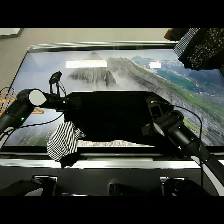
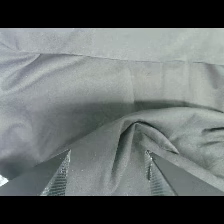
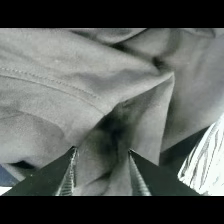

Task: Fold the clothes and pants, and hang the long-sleeved shirts on hangers.

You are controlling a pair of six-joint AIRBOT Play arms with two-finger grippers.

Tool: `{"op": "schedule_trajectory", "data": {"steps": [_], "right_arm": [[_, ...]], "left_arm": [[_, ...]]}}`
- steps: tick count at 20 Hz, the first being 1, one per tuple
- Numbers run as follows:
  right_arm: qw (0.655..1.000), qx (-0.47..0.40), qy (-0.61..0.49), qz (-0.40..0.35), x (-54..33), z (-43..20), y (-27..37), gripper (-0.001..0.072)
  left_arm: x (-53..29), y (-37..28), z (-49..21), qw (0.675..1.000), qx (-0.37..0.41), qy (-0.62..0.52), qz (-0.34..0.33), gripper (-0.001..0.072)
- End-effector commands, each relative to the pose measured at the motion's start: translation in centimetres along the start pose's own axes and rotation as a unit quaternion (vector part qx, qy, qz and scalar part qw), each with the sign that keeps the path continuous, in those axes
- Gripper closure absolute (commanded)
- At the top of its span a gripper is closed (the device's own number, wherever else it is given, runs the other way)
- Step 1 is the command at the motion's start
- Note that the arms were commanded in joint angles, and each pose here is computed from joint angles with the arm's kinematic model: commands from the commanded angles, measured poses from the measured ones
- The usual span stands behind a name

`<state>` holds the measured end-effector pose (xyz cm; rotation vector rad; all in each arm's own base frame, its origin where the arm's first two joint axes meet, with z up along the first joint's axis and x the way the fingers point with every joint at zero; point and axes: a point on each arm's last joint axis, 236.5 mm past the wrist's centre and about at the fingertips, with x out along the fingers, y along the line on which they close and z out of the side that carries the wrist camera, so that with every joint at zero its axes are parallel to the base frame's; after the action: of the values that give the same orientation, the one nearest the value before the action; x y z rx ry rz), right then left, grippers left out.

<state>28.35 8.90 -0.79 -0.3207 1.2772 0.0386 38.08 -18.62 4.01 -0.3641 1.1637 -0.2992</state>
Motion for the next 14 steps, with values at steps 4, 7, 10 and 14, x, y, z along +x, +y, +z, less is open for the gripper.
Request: {"op": "schedule_trajectory", "data": {"steps": [4,7,10,14], "right_arm": [[1.0,-0.011,-0.004,0.013,0.5,0.3,0.8,0.0323],[1.0,-0.021,0.007,0.002,1.5,0.3,0.7,0.0322],[1.0,-0.025,-0.007,0.004,1.9,1.1,1.0,0.0323],[0.999,-0.035,-0.008,-0.013,2.4,1.3,0.4,0.0324]], "left_arm": [[0.0,0.1,0.0,1.0,0.0,-0.001,0.001,0.0174],[0.0,0.1,0.1,1.0,0.0,-0.001,0.001,0.0174],[0.0,0.0,0.2,1.0,0.0,-0.005,0.0,0.0174],[0.0,0.0,0.6,1.0,0.0,-0.012,-0.002,0.0174]]}}
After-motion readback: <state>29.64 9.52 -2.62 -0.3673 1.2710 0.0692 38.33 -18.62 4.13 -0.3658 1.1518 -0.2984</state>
